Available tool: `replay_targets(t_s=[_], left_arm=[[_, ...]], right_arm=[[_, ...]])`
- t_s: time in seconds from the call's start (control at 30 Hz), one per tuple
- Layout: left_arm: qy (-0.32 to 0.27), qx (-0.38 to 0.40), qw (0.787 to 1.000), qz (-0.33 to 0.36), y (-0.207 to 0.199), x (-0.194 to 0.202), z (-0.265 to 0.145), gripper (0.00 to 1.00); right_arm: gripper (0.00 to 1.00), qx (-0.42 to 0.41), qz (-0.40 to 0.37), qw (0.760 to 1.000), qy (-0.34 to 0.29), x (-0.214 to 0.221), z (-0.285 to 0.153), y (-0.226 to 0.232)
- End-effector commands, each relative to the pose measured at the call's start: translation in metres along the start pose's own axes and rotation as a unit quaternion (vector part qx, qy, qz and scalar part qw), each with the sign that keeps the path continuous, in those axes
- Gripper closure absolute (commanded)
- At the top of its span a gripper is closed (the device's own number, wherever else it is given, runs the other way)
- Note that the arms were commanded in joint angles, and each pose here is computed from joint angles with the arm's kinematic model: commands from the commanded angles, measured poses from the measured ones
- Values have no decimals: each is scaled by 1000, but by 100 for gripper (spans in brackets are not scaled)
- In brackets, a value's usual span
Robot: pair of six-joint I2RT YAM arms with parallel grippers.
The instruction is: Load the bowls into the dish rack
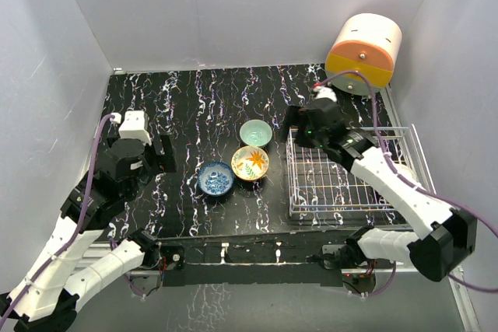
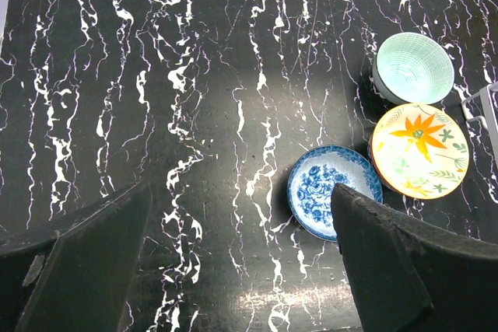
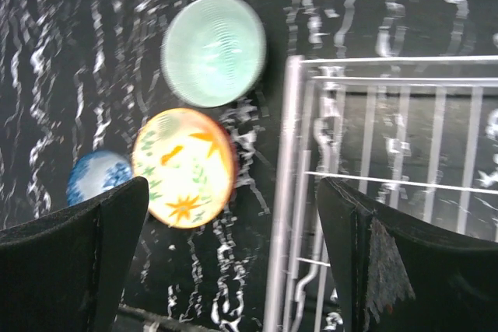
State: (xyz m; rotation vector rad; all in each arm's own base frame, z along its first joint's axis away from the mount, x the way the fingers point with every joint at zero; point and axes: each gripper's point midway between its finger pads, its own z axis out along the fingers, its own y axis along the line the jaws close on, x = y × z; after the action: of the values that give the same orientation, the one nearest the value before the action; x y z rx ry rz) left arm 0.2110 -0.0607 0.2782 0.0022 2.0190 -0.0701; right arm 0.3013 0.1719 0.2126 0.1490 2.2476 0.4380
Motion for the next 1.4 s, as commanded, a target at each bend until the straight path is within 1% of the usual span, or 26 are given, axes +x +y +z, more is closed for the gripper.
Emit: replay_targets(t_s=[0.0, 0.1, 0.27, 0.5, 0.67, 0.77, 0.8, 0.9, 1.0, 1.07, 1.13, 1.23, 1.33, 1.37], left_arm=[[-9, -11, 1000, -12, 7, -6, -9, 3], [-10, -10, 1000, -14, 7, -8, -11, 3], [-14, -13, 1000, -15, 9, -12, -14, 3], [-17, -13, 1000, -22, 9, -14, -15, 3], [-18, -14, 999, -24, 10, -12, -15, 3], [-16, -20, 999, -21, 13, -10, -15, 3], [-16, -22, 999, -20, 13, -10, -15, 3], [-14, -25, 999, -18, 16, -8, -16, 3], [-15, -28, 999, -18, 18, -7, -17, 3], [-15, -29, 999, -18, 19, -6, -18, 3], [-14, -30, 999, -20, 20, -4, -19, 3], [-13, -31, 999, -21, 23, -2, -22, 3], [-15, -35, 999, -22, 26, -3, -25, 3], [-16, -37, 999, -22, 27, -3, -26, 3]], right_arm=[[7, -37, -36, 998, -28, -13, 2, 59], [8, -62, -53, 996, -22, -11, 18, 81], [9, -73, -86, 994, -7, -16, 56, 108], [10, -39, -141, 989, 24, -6, 123, 129], [12, -15, -146, 988, 45, 12, 158, 126], [19, 2, -153, 987, 53, 22, 172, 122], [19, 8, -155, 986, 58, 27, 177, 120], [22, 14, -161, 984, 71, 39, 187, 118], [22, 31, -167, 982, 77, 48, 196, 113], [27, 45, -171, 981, 77, 51, 201, 109], [29, 57, -174, 980, 76, 53, 206, 105], [36, 66, -177, 979, 72, 55, 213, 104], [37, 70, -180, 979, 73, 59, 220, 105], [38, 74, -181, 978, 74, 60, 222, 103]])
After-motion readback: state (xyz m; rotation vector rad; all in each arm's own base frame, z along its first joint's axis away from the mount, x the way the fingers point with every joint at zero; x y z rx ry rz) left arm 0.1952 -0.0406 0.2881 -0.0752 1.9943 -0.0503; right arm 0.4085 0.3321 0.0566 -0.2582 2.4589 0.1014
